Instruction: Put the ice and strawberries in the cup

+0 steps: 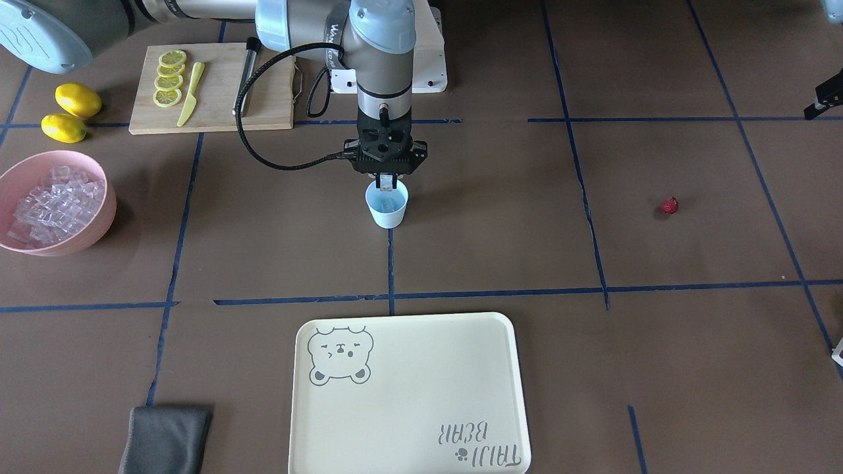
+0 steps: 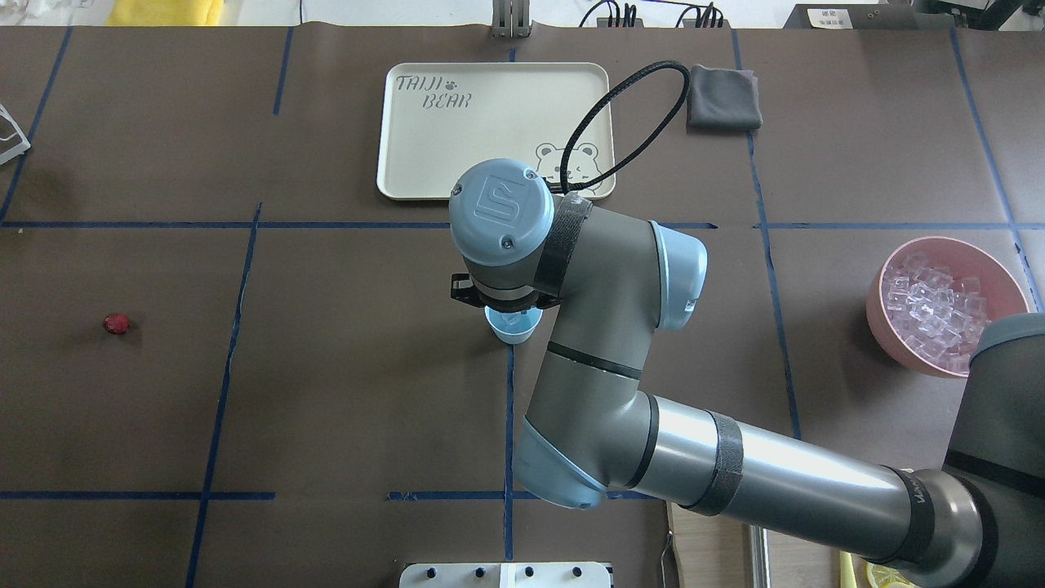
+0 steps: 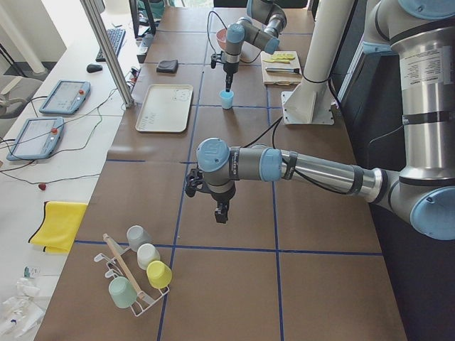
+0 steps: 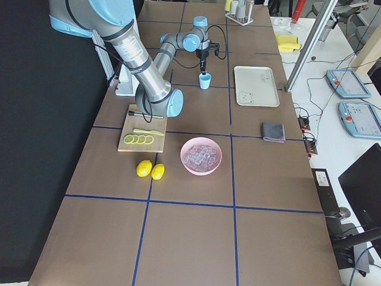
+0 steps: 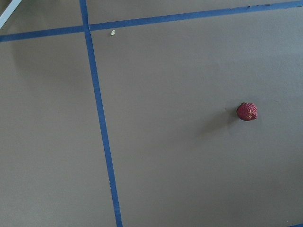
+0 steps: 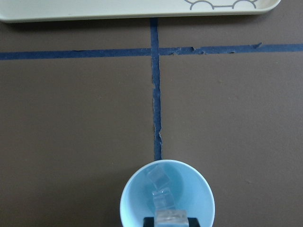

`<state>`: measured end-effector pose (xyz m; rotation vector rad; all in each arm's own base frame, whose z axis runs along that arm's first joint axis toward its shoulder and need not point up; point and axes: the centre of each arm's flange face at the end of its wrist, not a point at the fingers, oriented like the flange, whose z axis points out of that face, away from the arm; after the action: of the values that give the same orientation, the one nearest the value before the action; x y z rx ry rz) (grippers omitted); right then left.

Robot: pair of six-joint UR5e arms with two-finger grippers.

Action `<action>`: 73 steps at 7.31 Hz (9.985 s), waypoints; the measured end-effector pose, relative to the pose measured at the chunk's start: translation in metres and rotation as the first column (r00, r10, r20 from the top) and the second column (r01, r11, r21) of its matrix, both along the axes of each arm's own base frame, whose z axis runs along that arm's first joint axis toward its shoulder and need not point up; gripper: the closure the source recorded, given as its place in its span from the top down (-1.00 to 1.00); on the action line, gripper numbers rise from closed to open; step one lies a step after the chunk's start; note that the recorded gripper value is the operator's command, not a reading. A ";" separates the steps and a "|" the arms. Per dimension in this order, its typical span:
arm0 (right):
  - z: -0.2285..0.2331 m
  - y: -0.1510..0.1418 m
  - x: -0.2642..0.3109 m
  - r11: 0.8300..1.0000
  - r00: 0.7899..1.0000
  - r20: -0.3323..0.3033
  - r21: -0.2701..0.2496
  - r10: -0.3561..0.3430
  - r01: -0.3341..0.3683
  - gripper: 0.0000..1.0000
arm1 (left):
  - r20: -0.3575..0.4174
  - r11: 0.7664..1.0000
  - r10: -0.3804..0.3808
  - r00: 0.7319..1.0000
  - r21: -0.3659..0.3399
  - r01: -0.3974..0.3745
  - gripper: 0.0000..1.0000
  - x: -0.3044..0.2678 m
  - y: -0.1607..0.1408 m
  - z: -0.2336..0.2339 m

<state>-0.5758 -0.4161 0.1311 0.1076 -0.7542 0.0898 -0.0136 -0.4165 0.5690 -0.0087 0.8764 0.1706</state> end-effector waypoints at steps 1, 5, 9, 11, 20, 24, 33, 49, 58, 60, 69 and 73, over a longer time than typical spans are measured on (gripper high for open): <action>0.000 0.000 0.000 1.000 1.000 -0.001 0.007 -0.003 0.003 1.00 | 0.000 1.000 0.001 1.000 0.000 -0.001 1.00 0.000 0.000 0.000; -0.005 -0.017 0.015 1.000 1.000 0.004 0.028 0.007 -0.007 1.00 | 0.000 1.000 0.001 1.000 0.000 -0.001 1.00 0.000 0.000 0.000; 0.027 -0.124 0.134 0.995 0.995 0.029 0.050 -0.092 0.091 1.00 | -0.003 0.999 -0.001 1.000 0.042 0.001 1.00 0.001 -0.009 -0.019; 0.092 -0.166 0.232 0.979 0.984 0.012 0.103 -0.177 0.175 1.00 | -0.001 0.997 -0.002 1.000 0.080 0.002 1.00 0.002 -0.019 -0.035; 0.469 -0.074 0.626 0.913 0.927 -0.036 0.165 -0.373 0.374 1.00 | 0.008 0.987 -0.052 0.999 0.155 0.050 1.00 0.023 -0.042 -0.111; 0.490 -0.052 0.635 0.920 0.932 -0.028 0.153 -0.360 0.360 1.00 | 0.080 0.986 -0.123 0.989 0.124 0.113 1.00 0.102 -0.007 -0.101; 0.491 -0.052 0.635 0.920 0.933 -0.029 0.154 -0.360 0.360 1.00 | 0.083 0.971 -0.199 0.977 0.152 0.185 1.00 0.277 -0.026 -0.012; 0.493 -0.051 0.635 0.920 0.932 -0.030 0.150 -0.361 0.361 1.00 | 0.089 0.982 -0.184 0.979 0.048 0.181 -1.00 0.286 -0.017 0.013; 0.492 -0.051 0.635 0.920 0.932 -0.030 0.152 -0.360 0.360 1.00 | 0.004 0.989 -0.147 0.989 0.004 0.147 -1.00 0.220 0.026 -0.172; 0.491 -0.051 0.635 0.920 0.933 -0.031 0.154 -0.359 0.360 1.00 | 0.035 0.987 -0.160 0.987 0.015 0.159 -0.99 0.223 0.022 -0.241; 0.517 -0.016 0.664 0.950 0.955 -0.012 0.101 -0.297 0.297 1.00 | 0.110 0.978 -0.210 0.971 0.036 0.208 -0.95 0.492 0.013 -0.449; 0.517 -0.017 0.665 0.950 0.955 -0.012 0.103 -0.296 0.296 1.00 | 0.127 0.971 -0.238 0.963 -0.002 0.241 -0.88 0.589 -0.011 -0.484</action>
<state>0.0889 -0.4326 0.6477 0.0915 -0.7714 -0.2356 0.5754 -0.4275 0.0847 0.0694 0.7462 -0.0643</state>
